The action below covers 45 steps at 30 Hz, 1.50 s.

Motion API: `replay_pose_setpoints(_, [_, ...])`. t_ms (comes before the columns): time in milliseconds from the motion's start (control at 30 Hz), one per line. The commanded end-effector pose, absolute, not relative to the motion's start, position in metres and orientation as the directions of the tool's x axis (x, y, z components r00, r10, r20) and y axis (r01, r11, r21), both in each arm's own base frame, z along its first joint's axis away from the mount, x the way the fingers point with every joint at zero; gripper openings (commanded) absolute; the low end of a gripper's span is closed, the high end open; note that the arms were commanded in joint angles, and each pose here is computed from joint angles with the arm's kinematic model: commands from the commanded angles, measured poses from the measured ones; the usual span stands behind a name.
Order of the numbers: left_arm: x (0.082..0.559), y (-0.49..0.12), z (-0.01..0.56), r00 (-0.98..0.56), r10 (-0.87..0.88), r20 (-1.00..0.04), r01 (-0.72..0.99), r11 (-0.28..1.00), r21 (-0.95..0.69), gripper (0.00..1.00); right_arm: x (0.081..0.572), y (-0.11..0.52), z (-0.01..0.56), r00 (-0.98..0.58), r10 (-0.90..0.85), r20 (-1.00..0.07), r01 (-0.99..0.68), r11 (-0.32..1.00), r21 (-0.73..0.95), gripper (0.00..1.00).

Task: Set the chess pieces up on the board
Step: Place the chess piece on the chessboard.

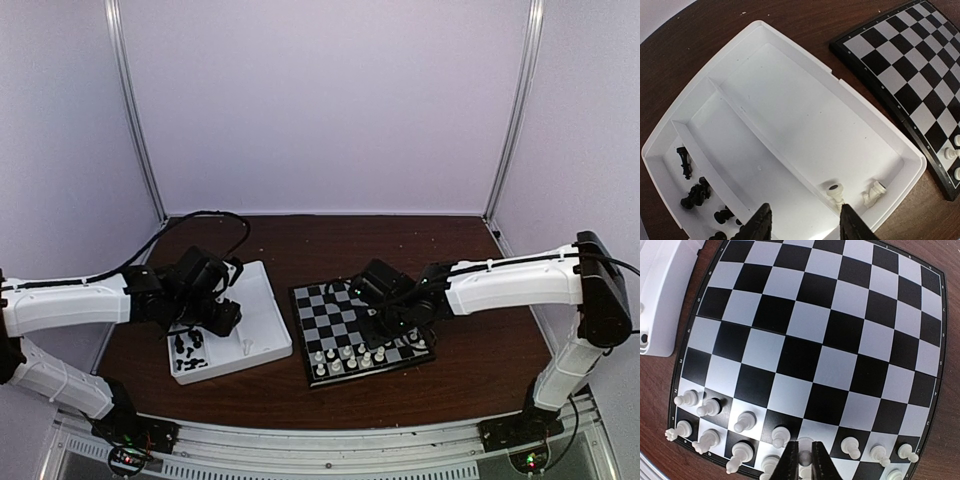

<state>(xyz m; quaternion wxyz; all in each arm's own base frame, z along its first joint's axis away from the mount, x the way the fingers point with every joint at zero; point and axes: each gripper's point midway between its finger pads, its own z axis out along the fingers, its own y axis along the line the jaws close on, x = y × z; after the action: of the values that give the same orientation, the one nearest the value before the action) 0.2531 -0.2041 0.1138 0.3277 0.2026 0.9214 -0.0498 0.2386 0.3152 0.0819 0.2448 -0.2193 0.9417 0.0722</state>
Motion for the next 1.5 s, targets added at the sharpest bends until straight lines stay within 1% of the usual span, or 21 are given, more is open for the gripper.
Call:
replay_pose_setpoints(0, [0.260,-0.211,0.124,-0.694,0.324,-0.642,0.406,0.914,0.022,0.47,0.237,0.309,0.084,-0.786,-0.364,-0.500,-0.429,0.903,0.016,0.10])
replay_pose_setpoints(1133, [0.261,-0.214,0.116,-0.711,0.330,-0.622,0.405,0.914,0.022,0.47,0.238,0.302,0.051,-0.808,-0.387,-0.444,-0.421,0.907,-0.024,0.10])
replay_pose_setpoints(1300, [0.261,-0.214,0.114,-0.715,0.329,-0.617,0.404,0.915,0.020,0.47,0.238,0.302,0.050,-0.808,-0.387,-0.444,-0.420,0.907,-0.025,0.11])
replay_pose_setpoints(1467, [0.261,-0.215,0.115,-0.714,0.329,-0.618,0.404,0.915,0.019,0.47,0.238,0.301,0.049,-0.807,-0.390,-0.443,-0.421,0.907,-0.031,0.15])
